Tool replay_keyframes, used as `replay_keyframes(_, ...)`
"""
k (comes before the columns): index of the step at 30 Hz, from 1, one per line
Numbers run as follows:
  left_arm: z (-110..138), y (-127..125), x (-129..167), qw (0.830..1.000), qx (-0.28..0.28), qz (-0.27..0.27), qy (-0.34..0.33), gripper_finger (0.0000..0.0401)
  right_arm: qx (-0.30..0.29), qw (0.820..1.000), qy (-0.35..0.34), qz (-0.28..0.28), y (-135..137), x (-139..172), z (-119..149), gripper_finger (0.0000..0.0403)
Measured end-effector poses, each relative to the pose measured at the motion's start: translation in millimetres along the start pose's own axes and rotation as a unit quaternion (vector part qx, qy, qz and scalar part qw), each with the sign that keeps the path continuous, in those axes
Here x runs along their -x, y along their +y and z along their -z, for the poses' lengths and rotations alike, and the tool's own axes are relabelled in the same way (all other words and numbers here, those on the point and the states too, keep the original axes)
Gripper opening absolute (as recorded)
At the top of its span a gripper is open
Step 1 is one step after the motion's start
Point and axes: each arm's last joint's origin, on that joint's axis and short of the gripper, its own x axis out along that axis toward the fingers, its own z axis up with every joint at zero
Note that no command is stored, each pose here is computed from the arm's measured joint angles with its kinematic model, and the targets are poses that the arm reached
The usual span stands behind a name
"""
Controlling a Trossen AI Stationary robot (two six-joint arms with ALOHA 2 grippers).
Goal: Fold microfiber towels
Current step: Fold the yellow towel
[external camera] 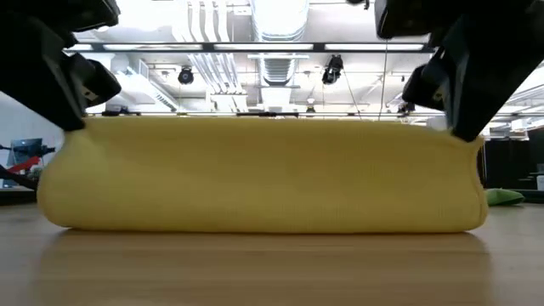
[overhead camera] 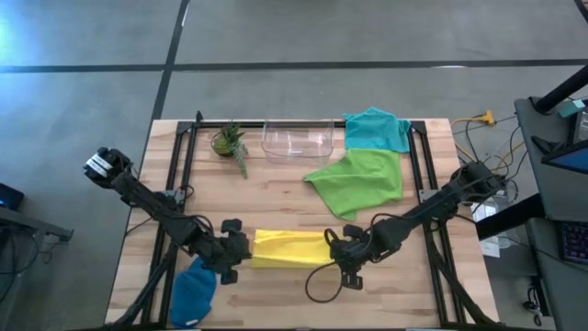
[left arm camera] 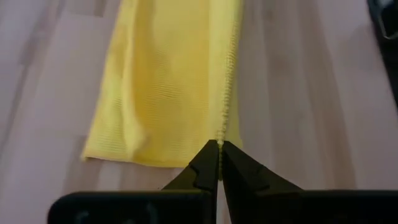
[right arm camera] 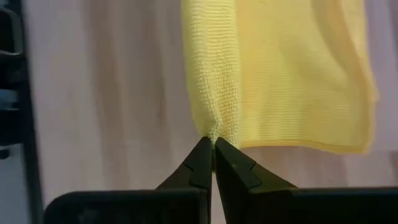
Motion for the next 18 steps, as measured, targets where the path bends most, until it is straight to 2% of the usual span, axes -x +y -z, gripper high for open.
replay_keyframes(8, -4.9, 9.3, -2.5, 0.999, 0.011, -0.043, -0.020, 0.0000, -0.024, 1.000, -0.005, 0.019, -16.4, -1.0, -8.3, 0.0009)
replay_keyframes(18, -7.5, 25.4, -6.9, 0.996, 0.024, -0.081, -0.002, 0.0000, -0.033, 0.997, 0.010, 0.064, -30.8, -1.7, -7.4, 0.0009)
